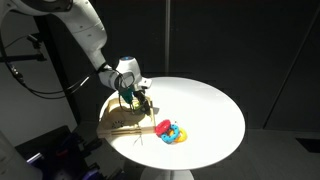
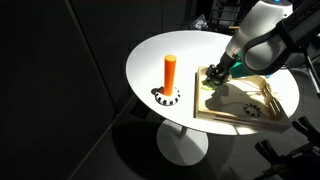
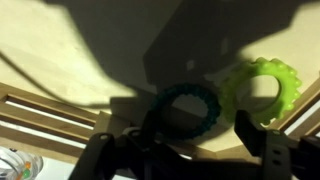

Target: Pick up the dark green ring and put it on the table

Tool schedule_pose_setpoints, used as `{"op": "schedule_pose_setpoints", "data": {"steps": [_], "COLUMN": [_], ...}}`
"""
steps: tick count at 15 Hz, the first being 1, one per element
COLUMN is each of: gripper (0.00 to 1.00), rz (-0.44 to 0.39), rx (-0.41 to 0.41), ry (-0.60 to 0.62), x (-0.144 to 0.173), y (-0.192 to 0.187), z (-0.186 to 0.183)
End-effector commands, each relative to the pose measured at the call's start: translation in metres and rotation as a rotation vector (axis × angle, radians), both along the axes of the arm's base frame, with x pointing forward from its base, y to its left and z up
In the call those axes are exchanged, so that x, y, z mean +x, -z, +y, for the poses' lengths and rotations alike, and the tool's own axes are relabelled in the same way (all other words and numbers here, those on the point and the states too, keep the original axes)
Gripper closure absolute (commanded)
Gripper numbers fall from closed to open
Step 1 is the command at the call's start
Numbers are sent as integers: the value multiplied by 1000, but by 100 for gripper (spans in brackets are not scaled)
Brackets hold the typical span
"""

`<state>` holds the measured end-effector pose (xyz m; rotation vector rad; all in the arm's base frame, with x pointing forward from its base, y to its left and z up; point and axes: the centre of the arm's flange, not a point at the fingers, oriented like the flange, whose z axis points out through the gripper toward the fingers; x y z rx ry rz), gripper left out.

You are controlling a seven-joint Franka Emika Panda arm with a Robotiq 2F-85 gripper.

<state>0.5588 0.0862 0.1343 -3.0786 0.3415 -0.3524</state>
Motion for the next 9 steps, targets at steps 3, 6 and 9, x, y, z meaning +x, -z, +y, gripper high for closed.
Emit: {"op": "schedule_pose_setpoints", "data": {"steps": [3, 6, 9], "gripper": [65, 90, 99], "rz": [2, 1, -2], "rx": [3, 2, 3], "ry": [2, -1, 1], "x": [8, 9, 10], "y": [3, 3, 2], "z": [6, 8, 8]}}
